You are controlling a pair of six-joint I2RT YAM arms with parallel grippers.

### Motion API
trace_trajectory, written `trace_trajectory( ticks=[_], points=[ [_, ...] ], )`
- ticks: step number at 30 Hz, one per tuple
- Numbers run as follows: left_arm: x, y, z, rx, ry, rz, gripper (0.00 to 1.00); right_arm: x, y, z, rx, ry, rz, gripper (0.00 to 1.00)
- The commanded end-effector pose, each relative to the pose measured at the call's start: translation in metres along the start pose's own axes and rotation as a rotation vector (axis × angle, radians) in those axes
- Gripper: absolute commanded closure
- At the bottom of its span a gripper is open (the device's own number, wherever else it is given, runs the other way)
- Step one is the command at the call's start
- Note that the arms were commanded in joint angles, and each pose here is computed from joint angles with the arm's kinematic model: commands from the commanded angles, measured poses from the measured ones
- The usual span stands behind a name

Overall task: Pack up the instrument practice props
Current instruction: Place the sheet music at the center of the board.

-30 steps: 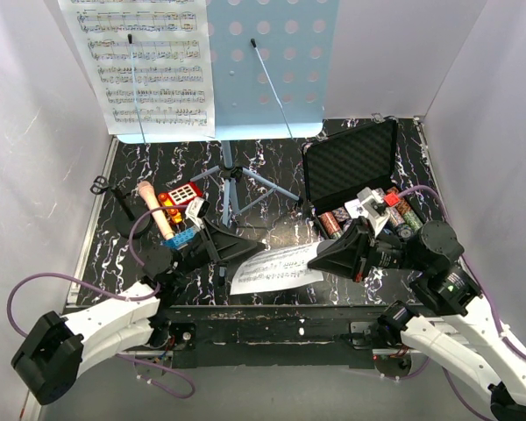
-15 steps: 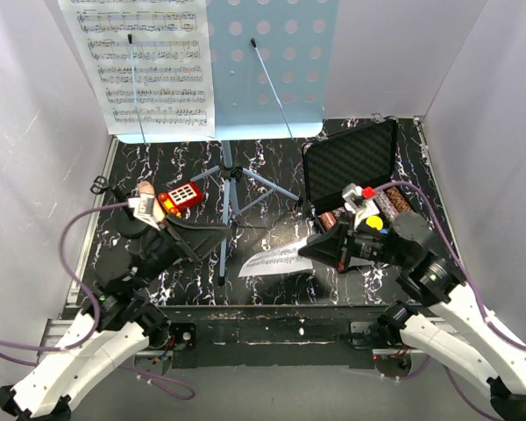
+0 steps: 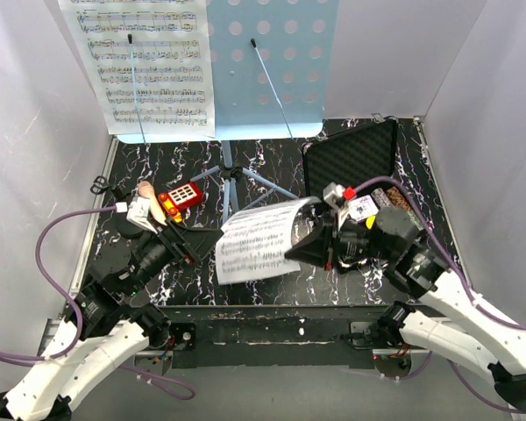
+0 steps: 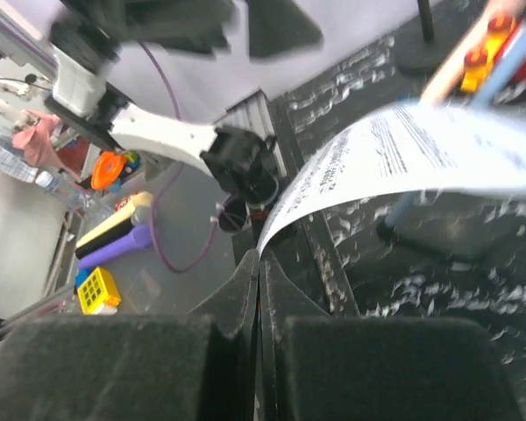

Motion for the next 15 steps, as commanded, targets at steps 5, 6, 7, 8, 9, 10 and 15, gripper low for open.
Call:
trace_trajectory(
  ticks=[5,6,7,8,9,10,15],
  points=[
    [-0.010,0.014,0.015,-0.020,-0.045,0.015,0.02,-0.009,0.124,-0.097,0.381,0.180,0.062,0.99],
    [-0.009,0.017,0.015,-0.026,-0.043,0.024,0.02,-0.012,0.132,-0.105,0.410,0.214,0.059,0.99],
    [-0.008,0.020,0.016,-0.031,-0.043,0.031,0.02,-0.014,0.138,-0.111,0.435,0.244,0.058,0.99],
    [-0.006,0.022,0.017,-0.036,-0.043,0.042,0.02,-0.015,0.142,-0.115,0.454,0.264,0.053,0.99],
    [-0.005,0.023,0.017,-0.040,-0.045,0.047,0.02,-0.016,0.145,-0.119,0.472,0.282,0.051,0.99],
    [-0.004,0.026,0.018,-0.040,-0.048,0.056,0.02,-0.018,0.147,-0.121,0.491,0.296,0.046,0.99],
    [0.000,0.028,0.019,-0.042,-0.057,0.068,0.02,-0.024,0.150,-0.134,0.538,0.390,0.017,0.99]
  ],
)
Point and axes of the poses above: each gripper's point midway between its finger pads, its own x axis out along the fingers, its own z axis along the line the jaws close on, y = z × x, the point moved 1 cm from there along -x, back along the fingers, and after that the axes turned 12 degrees about x, right-handed, at the moved point
